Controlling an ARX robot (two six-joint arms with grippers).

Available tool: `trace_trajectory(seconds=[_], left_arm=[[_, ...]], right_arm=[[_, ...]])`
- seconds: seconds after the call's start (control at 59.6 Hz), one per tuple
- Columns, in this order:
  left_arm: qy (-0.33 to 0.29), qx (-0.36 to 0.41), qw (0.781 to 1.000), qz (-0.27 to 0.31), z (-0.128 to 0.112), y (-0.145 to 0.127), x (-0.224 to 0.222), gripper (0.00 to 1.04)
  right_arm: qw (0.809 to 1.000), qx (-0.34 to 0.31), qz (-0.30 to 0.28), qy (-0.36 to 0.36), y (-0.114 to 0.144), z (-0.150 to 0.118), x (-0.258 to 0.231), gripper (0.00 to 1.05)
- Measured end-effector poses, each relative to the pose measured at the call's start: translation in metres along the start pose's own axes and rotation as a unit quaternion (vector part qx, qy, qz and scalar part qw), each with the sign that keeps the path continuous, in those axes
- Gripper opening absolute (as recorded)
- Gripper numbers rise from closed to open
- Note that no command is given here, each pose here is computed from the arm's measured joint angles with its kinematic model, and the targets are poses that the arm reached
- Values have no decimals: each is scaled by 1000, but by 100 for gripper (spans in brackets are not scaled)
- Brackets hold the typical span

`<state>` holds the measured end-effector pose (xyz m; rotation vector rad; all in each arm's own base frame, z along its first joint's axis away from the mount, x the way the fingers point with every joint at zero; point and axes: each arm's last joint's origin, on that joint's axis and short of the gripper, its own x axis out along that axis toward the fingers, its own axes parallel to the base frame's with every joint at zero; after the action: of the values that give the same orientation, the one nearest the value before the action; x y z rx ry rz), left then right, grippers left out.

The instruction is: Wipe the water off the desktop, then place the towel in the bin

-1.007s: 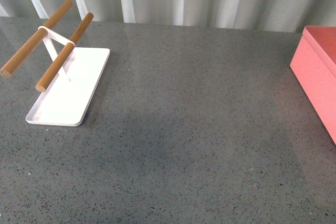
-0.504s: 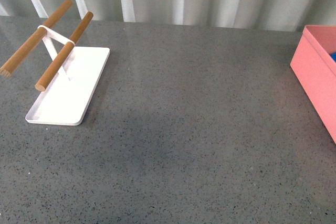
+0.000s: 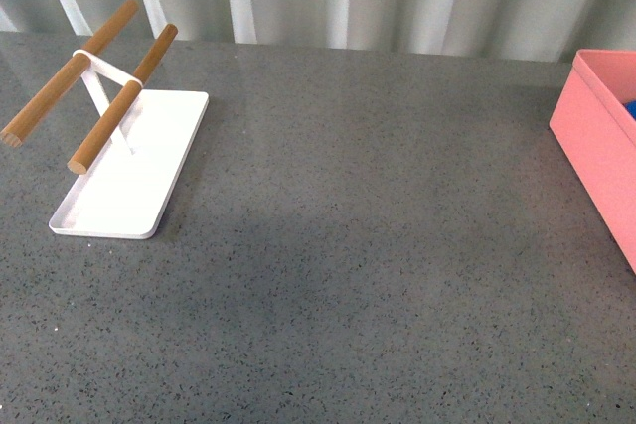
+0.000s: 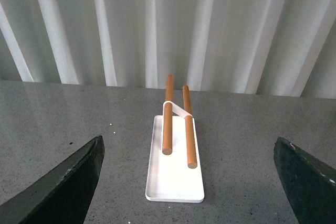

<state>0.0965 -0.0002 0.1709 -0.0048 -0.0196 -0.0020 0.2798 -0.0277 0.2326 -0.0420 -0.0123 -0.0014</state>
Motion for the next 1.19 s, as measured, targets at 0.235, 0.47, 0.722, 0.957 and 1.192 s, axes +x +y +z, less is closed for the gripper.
trace_trajectory(seconds=[0.235,0.47,0.722,0.957,1.192], left_arm=[[0,0,1000,0,0,0,0,98],[0,0,1000,0,0,0,0,98],[0,0,1000,0,0,0,0,98],[0,0,1000,0,0,0,0,98],[0,0,1000,0,0,0,0,98]], right_arm=[[1000,13,0,15,13,-29,-46,3],[1000,13,-3,11,27,-41,-79,3],[1000,13,2,13,29,-52,-110,3],[1000,15,1,5,30,-60,-130,3],[1000,15,1,3,30,-61,-142,3]])
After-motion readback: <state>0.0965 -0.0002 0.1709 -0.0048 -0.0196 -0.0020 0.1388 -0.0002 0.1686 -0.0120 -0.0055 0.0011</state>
